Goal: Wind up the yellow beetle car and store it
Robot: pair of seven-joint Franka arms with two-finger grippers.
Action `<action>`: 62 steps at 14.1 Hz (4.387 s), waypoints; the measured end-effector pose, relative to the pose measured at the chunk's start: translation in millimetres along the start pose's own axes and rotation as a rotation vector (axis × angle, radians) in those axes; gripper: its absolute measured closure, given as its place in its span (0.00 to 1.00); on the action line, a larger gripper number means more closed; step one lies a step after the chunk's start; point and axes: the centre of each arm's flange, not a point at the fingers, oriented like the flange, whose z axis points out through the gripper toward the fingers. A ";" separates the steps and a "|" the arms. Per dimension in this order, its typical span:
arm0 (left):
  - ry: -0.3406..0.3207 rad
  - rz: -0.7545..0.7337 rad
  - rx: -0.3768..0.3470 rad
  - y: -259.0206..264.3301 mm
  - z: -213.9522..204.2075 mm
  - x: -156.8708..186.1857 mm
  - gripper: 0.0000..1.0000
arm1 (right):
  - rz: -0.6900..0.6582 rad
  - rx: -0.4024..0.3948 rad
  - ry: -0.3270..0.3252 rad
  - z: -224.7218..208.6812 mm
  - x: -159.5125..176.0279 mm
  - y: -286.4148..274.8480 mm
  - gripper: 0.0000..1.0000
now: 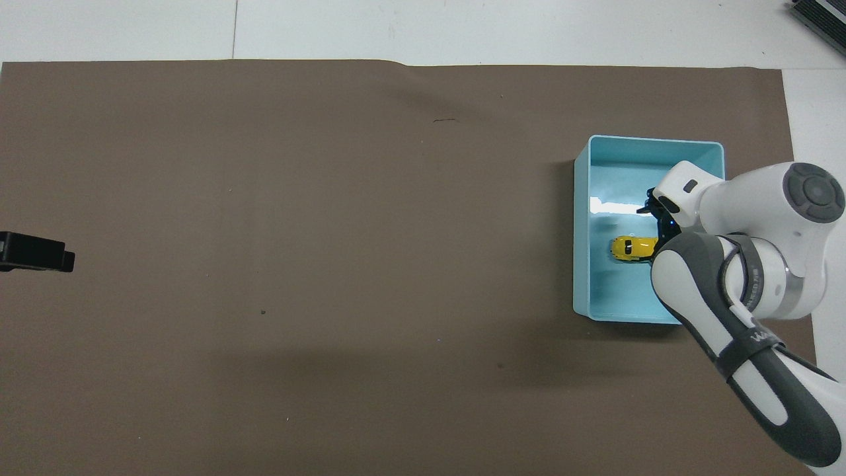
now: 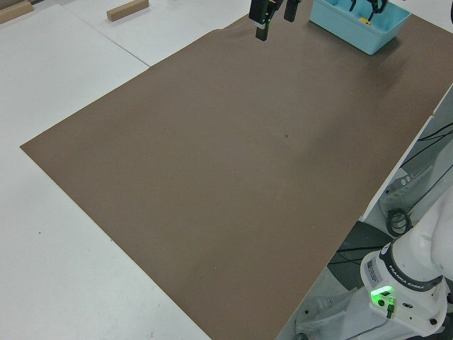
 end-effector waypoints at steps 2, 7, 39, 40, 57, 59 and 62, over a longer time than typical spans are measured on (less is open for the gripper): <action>0.003 0.001 0.000 0.3 -0.2 0.4 0.00 | 0.000 -0.009 0.001 -8.3 0.4 4.9 0.09; 0.013 0.002 0.001 0.9 -0.5 2.2 0.00 | 0.008 -0.005 0.006 -39.8 6.6 18.5 0.06; 0.010 -0.001 0.000 -0.7 0.5 2.6 0.00 | 0.773 -0.019 0.045 -225.2 8.0 -4.9 0.00; 0.010 -0.001 0.000 -0.7 0.5 2.6 0.00 | 0.810 -0.020 0.046 -227.2 7.4 -5.5 0.00; 0.010 -0.001 0.000 -0.7 0.6 2.6 0.00 | 1.495 -0.011 0.064 -257.7 27.4 -15.9 0.00; 0.010 -0.001 0.000 -0.7 0.6 2.6 0.00 | 1.553 0.006 0.045 -269.8 30.3 -20.6 0.00; 0.010 -0.001 0.000 -0.7 0.6 2.6 0.00 | 1.584 0.022 -0.006 -279.2 28.5 -28.7 0.00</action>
